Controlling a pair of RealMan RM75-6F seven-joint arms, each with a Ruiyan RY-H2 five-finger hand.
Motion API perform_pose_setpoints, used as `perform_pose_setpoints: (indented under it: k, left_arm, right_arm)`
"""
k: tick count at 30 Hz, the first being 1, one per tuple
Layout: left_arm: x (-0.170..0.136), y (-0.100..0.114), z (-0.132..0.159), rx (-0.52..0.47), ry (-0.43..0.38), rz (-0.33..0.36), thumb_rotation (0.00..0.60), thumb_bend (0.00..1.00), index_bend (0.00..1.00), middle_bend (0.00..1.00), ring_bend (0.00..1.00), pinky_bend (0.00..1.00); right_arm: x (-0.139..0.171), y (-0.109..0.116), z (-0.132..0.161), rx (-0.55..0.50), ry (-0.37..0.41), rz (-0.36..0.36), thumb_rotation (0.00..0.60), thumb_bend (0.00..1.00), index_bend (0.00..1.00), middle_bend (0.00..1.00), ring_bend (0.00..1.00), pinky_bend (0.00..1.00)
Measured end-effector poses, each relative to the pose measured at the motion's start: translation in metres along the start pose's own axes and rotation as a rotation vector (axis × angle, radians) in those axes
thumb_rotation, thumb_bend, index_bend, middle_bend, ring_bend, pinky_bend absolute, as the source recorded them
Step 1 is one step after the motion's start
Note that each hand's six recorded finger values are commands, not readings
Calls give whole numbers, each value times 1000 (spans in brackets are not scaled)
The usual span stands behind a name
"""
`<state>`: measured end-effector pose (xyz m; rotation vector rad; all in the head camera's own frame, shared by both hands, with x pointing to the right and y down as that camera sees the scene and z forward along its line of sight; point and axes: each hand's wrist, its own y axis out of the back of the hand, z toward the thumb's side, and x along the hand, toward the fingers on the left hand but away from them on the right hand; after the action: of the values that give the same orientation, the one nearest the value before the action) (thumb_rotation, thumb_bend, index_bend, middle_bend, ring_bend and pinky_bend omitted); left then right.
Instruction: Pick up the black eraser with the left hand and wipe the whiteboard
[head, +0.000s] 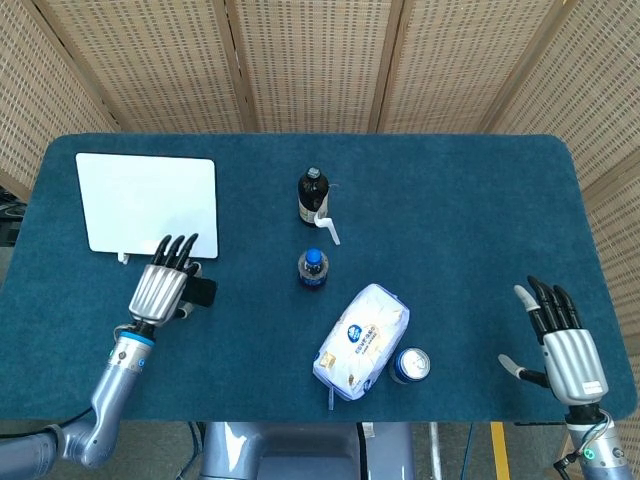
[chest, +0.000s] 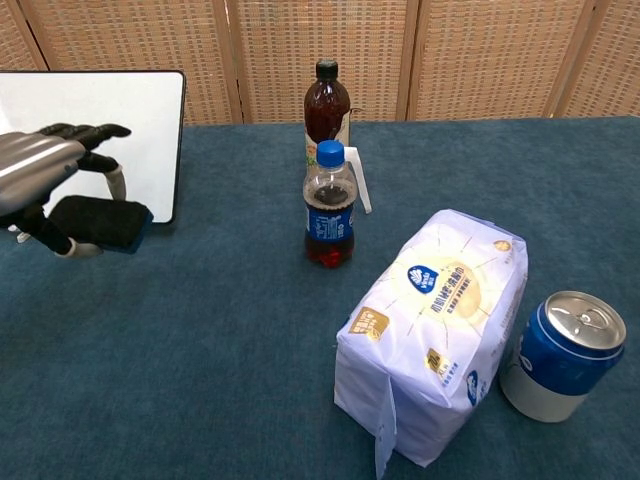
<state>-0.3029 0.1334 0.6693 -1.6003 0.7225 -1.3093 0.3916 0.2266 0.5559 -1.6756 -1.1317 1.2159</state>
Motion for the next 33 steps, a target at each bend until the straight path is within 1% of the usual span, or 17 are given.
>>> perform_pose_setpoints:
  k: [5, 8, 12, 16, 20, 33]
  left_arm:
    - [19, 18, -32, 52, 63, 103, 600, 301, 532, 0, 0, 0]
    - [31, 28, -46, 79, 93, 147, 600, 298, 532, 0, 0, 0]
    - [45, 35, -58, 117, 117, 174, 600, 296, 532, 0, 0, 0]
    - [58, 37, -67, 145, 134, 173, 600, 295, 532, 0, 0, 0]
    - [72, 34, -71, 179, 141, 159, 600, 287, 532, 0, 0, 0]
    - [108, 13, -64, 213, 150, 106, 600, 284, 532, 0, 0, 0]
  right_arm:
    - [-1, -2, -1, 4, -7, 8, 600, 0, 0, 0, 0, 0]
    - [-2, -3, -3, 5, -12, 10, 600, 0, 0, 0, 0, 0]
    - [-3, -4, -4, 7, -17, 13, 600, 0, 0, 0, 0, 0]
    - [-4, -6, -5, 9, -21, 16, 600, 0, 0, 0, 0, 0]
    - [-5, -7, -6, 12, -24, 16, 600, 0, 0, 0, 0, 0]
    - [-8, -9, -12, 18, -45, 21, 600, 0, 0, 0, 0, 0]
